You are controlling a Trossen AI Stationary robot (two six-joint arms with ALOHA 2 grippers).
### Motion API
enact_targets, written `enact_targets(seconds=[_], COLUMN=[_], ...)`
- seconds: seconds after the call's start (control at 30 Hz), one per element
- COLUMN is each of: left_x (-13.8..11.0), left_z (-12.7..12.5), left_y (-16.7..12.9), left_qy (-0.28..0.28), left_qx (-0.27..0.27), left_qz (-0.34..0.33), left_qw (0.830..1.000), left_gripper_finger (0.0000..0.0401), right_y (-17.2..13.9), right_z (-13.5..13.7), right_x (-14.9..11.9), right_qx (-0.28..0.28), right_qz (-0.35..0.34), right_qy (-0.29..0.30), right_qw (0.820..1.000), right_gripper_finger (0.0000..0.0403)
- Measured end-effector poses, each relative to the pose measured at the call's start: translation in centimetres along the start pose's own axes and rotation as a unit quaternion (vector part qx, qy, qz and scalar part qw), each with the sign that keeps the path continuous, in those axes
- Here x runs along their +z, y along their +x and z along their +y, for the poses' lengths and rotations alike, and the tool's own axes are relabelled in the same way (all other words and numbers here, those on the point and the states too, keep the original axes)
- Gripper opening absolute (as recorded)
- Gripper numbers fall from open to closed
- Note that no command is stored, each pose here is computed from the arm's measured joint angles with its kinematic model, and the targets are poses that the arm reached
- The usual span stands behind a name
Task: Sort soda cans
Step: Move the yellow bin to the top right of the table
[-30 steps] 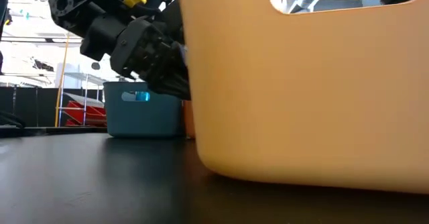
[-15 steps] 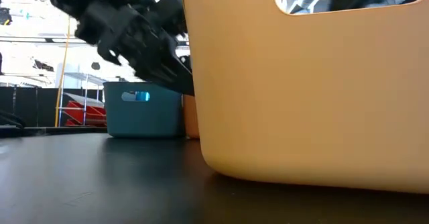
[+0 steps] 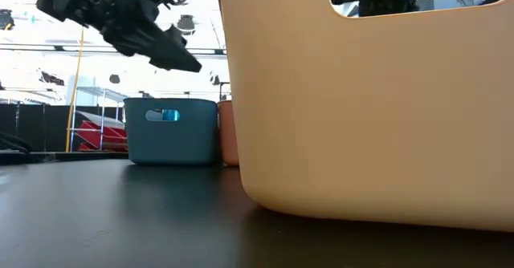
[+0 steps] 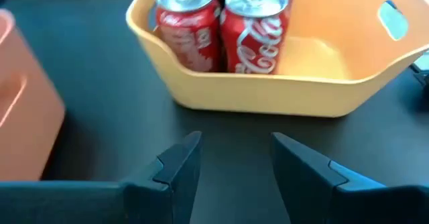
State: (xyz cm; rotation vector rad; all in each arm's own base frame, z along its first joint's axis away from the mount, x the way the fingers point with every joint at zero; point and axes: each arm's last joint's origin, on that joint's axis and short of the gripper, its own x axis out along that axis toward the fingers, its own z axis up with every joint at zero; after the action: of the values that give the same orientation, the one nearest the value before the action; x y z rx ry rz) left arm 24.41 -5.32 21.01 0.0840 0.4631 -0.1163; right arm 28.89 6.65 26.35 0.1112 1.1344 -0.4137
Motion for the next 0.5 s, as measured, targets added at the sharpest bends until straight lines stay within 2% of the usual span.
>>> enact_targets(seconds=[0.13,0.37,0.5], left_x=[-0.8,-1.3,-1.3], left_z=[0.2,0.3,0.3], left_y=[-0.9,-1.4,-1.4], left_qy=[-0.012,-0.023,-0.023], left_qx=[0.015,0.021,0.021], left_qz=[-0.003,-0.004,-0.004], left_qw=[1.000,1.000,1.000], left_gripper_finger=[0.0173,0.0173,0.0173], right_y=[1.1,1.1,1.2], right_z=[0.5,0.2,-0.1], right_x=[0.0,0.0,0.0], right_qx=[0.003,0.006,0.018], right_qz=[0.020,0.026,0.047], right_qy=[-0.014,-0.010,-0.011], right_qw=[1.000,1.000,0.999], right_gripper_finger=[0.0079,0.0077,0.0054])
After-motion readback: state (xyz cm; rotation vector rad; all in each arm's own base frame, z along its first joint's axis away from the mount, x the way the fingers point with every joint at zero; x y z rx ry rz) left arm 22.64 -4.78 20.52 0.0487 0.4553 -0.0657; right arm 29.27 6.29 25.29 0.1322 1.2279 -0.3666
